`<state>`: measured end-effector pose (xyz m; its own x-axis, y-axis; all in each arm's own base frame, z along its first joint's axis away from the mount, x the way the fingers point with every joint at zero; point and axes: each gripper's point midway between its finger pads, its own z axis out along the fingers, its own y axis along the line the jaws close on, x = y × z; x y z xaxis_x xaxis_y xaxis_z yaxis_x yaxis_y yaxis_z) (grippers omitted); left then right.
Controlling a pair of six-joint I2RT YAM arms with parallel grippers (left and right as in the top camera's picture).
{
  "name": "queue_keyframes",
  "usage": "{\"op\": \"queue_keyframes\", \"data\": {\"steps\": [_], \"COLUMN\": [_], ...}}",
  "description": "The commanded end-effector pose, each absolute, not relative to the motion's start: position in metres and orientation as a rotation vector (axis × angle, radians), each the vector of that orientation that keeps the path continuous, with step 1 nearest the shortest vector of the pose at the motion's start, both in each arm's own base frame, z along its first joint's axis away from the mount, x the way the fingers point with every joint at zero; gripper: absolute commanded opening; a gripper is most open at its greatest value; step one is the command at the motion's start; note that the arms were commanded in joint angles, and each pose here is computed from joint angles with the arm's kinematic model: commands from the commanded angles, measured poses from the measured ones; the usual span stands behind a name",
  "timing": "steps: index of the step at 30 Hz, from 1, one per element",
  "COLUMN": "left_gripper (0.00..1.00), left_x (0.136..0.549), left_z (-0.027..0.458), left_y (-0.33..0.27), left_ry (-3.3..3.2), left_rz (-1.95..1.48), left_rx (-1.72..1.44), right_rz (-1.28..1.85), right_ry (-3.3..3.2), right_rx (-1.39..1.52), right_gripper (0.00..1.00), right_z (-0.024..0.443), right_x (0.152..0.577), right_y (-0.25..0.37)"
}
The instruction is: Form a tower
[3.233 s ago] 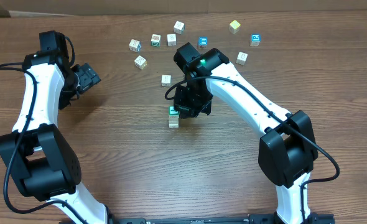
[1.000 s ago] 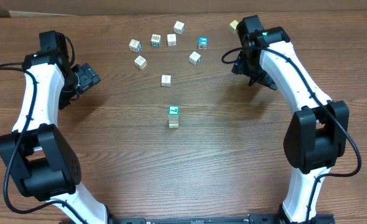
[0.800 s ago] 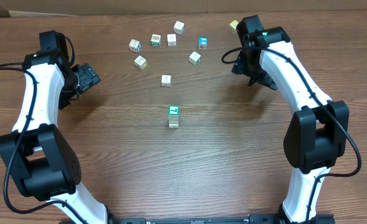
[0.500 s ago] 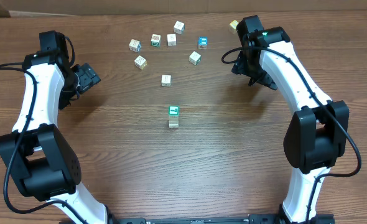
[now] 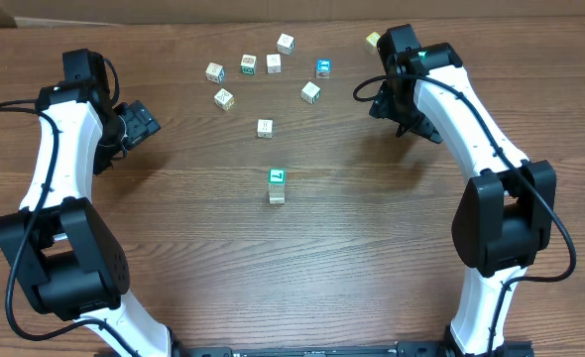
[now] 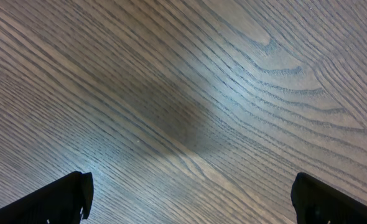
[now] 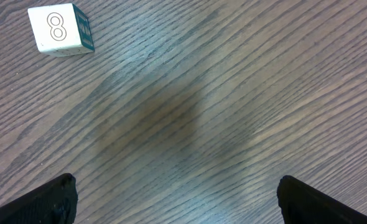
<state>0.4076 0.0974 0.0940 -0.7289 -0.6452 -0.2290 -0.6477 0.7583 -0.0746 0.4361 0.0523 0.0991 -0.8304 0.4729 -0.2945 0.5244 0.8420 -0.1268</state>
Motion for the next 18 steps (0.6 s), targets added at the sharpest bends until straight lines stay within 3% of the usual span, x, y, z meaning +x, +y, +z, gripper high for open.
{"op": "queue_keyframes", "data": {"steps": [1, 7, 18], "left_gripper": [1.0, 1.0, 1.0], "left_x": [0.41, 0.41, 0.387], "left_z": [0.098, 0.131, 0.25], "left_y": [0.098, 0.097, 0.092], "left_ry": [2.709, 2.631, 2.347], "left_rz": [0.014, -0.002, -0.056], "left_rx": [-0.994, -0.968, -0.871], "right_rz": [-0.306, -0.306, -0.306], "right_ry": [2.748, 2.748, 2.748], "right_rx": [0.771, 0.771, 0.771], "right_gripper": [1.0, 1.0, 1.0], "right_z": [0.104, 0.104, 0.104], "right_x": [0.436, 0.436, 0.436], "right_y": [0.048, 0.048, 0.048]}}
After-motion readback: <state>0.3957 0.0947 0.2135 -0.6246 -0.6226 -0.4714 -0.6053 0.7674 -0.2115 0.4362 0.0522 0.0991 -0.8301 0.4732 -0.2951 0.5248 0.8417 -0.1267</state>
